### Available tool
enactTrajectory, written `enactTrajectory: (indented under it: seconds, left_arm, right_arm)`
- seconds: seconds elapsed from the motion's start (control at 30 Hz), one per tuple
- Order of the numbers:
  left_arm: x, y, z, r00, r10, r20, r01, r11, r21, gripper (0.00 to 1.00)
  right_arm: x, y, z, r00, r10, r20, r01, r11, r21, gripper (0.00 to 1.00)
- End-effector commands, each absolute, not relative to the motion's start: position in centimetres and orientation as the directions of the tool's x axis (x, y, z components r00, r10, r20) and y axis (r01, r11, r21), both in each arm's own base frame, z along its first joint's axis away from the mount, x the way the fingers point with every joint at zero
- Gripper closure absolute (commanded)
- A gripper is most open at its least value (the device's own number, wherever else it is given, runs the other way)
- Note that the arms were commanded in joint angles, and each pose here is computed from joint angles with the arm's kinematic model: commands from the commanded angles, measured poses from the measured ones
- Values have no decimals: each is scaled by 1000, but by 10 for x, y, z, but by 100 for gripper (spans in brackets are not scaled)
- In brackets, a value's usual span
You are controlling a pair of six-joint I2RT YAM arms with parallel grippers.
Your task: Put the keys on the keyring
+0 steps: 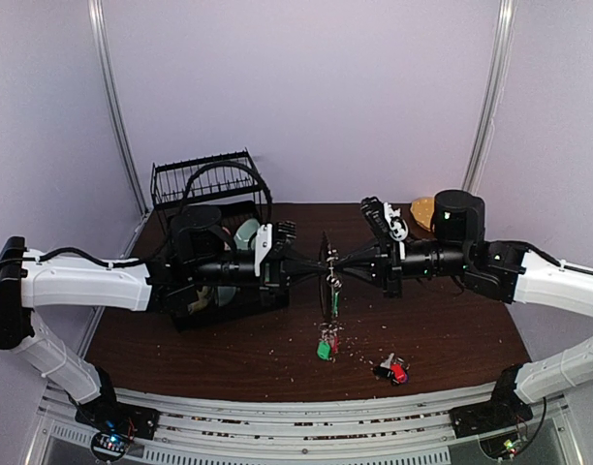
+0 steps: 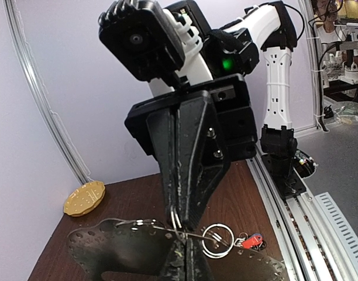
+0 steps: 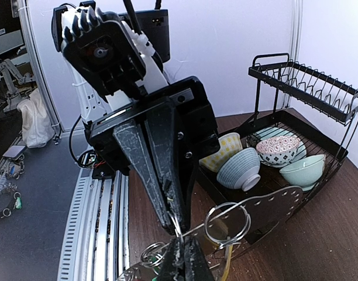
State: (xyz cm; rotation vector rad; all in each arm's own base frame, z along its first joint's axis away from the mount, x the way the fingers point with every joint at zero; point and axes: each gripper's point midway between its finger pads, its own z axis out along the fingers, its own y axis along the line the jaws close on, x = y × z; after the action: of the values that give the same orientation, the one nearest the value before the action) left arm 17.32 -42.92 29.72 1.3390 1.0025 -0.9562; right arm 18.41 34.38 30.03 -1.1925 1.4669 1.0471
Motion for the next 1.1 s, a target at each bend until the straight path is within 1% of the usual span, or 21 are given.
enactTrajectory:
  seconds: [0.0,0.07,0.23,0.33,0.47,0.57,0.63,0.67,0.73,0.83,0.9,1.07]
  left_arm:
    - [166,-435,337,352,-94,-931,936,18,352,100]
    - [166,-436,338,342,-96,-935,939,11,343,100]
    - [163,-430,341,338,-117,-934,941,24,337,82]
    - [164,-424,343,350,-118,-929,937,51,346,80]
    - [166,-417,338,362,-90,-928,931,75,357,80]
    - [170,-410,333,358,-69,-931,932,83,352,72]
    - [172,-404,333,360,-68,-931,931,90,353,65]
    - [173,-403,334,364,-67,-929,929,95,357,64]
    - [172,-404,337,363,-75,-929,930,89,357,64]
    - [169,-408,346,330,-117,-937,944,62,325,71]
    - [161,-409,348,320,-144,-936,947,12,322,74]
    - [153,-411,342,309,-141,-941,947,-46,318,73]
  right_arm:
    - [179,346,311,-62,-131,-989,-989,141,43,100]
    - [178,346,316,-52,-110,-993,-990,140,36,100]
    - [179,345,324,-39,-71,-997,-989,147,28,100]
    - [179,345,328,-38,-46,-998,-989,145,31,100]
    - [171,346,338,-35,18,-999,-995,97,36,100]
    - [166,347,341,-33,37,-999,-997,62,35,100]
    - [163,347,341,-28,43,-999,-999,41,29,100]
    - [162,348,341,-29,45,-999,-999,34,31,100]
    - [160,348,342,-33,55,-998,-999,19,34,100]
    - [160,352,339,-46,51,-998,-999,2,47,100]
    - [162,354,337,-53,47,-998,-999,6,53,100]
    - [164,355,339,-46,53,-998,-999,8,47,100]
